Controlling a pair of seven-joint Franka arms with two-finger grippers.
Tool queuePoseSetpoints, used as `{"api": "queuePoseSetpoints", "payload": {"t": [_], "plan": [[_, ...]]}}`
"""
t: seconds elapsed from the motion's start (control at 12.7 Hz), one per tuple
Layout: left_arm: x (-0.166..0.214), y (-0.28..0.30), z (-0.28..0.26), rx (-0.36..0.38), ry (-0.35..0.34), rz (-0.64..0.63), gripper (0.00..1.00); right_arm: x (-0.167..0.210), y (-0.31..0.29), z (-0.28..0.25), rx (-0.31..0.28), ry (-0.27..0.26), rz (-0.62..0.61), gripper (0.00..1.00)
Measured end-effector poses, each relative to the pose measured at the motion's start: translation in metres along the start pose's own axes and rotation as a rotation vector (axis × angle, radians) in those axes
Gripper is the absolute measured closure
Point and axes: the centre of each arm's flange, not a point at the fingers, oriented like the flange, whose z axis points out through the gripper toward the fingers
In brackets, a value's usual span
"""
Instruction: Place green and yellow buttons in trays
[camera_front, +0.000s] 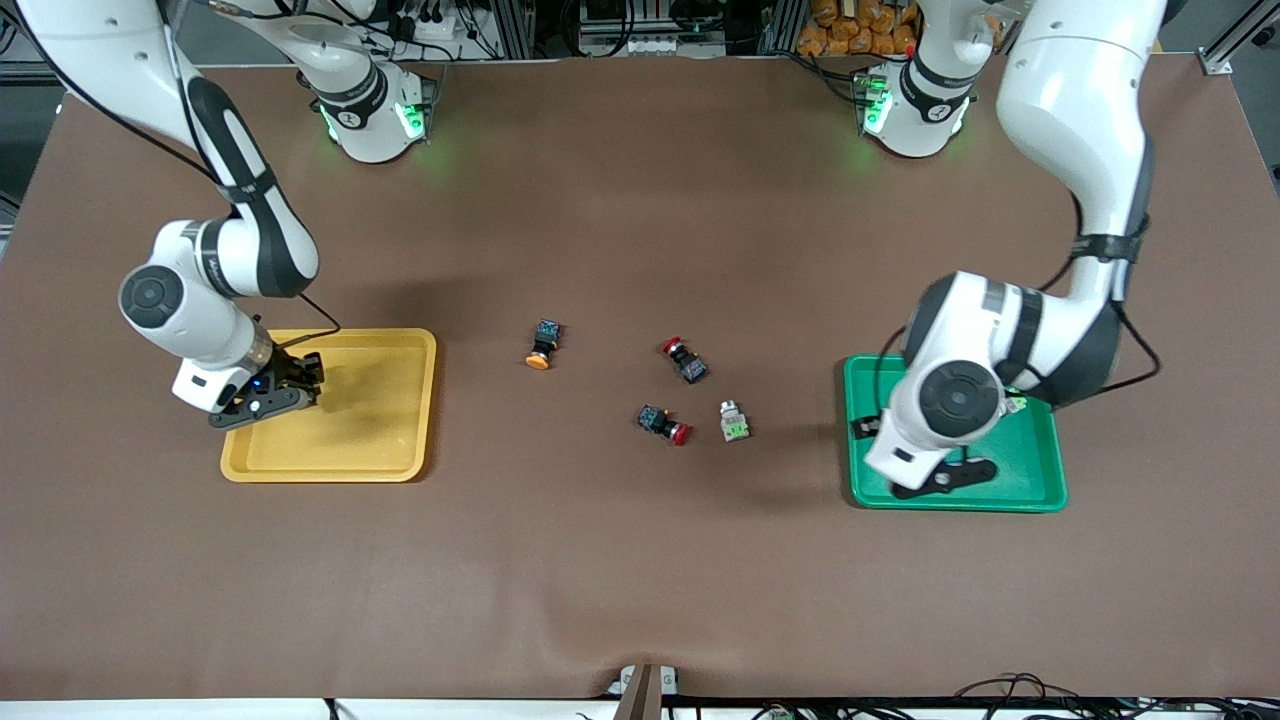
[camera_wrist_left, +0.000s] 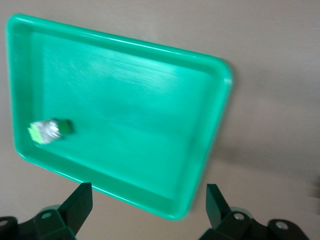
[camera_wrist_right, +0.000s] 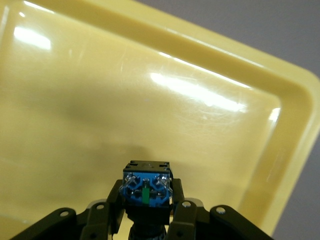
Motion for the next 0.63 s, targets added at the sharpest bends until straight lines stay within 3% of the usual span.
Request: {"api": "queuePoseSetpoints", "payload": {"t": [0.39, 0.63], "plan": [[-0.064, 0.098, -0.031, -0.051, 0.075, -0.101, 0.00, 0.010, 0.009, 0.014, -0.004, 0.010, -0.055, 0.59], [-0.067, 0.131, -0.016, -0.135, 0.130, -0.144, 0.00, 0.012, 0.010, 0.030, -0.010, 0.029, -0.081, 0.59]]}}
